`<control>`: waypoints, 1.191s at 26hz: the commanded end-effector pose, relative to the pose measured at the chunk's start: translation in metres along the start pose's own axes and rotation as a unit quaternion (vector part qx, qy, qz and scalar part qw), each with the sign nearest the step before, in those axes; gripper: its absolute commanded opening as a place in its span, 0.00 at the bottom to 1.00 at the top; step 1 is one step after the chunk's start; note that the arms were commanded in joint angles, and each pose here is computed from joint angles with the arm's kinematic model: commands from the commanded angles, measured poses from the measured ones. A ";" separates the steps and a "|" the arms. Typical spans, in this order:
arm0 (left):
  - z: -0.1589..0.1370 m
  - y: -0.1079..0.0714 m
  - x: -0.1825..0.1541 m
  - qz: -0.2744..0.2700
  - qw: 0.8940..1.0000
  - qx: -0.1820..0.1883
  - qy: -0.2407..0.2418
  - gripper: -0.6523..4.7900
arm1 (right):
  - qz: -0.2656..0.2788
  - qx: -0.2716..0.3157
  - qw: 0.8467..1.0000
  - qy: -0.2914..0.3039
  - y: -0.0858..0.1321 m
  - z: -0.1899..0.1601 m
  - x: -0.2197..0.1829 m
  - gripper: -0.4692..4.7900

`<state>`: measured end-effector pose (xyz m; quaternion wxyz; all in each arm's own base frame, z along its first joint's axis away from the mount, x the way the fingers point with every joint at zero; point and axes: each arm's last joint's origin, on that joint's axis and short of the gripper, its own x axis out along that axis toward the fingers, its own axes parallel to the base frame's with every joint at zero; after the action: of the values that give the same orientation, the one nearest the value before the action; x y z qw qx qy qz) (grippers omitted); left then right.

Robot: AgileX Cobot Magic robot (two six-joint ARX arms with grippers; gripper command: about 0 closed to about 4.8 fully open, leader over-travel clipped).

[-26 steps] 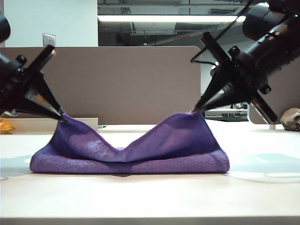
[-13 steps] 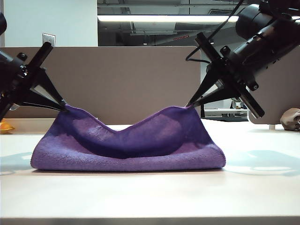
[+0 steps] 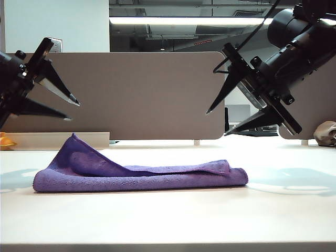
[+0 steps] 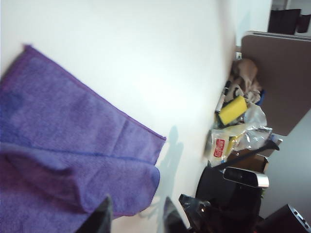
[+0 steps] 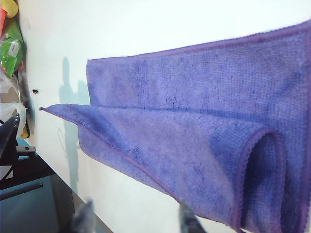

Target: Fold the bottom of the cloth upward, then fold it vertically to form a square shape.

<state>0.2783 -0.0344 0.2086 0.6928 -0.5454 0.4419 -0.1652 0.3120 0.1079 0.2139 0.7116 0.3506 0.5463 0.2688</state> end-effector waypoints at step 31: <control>-0.007 -0.006 -0.005 -0.042 0.995 0.056 0.072 0.14 | -0.045 -0.008 0.997 0.060 -0.021 -0.007 0.018 0.59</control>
<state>0.2720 -0.0373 0.2127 0.6768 -0.5162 0.4622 -0.2486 0.3085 0.1091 0.1826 0.6878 0.3057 0.6095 0.2489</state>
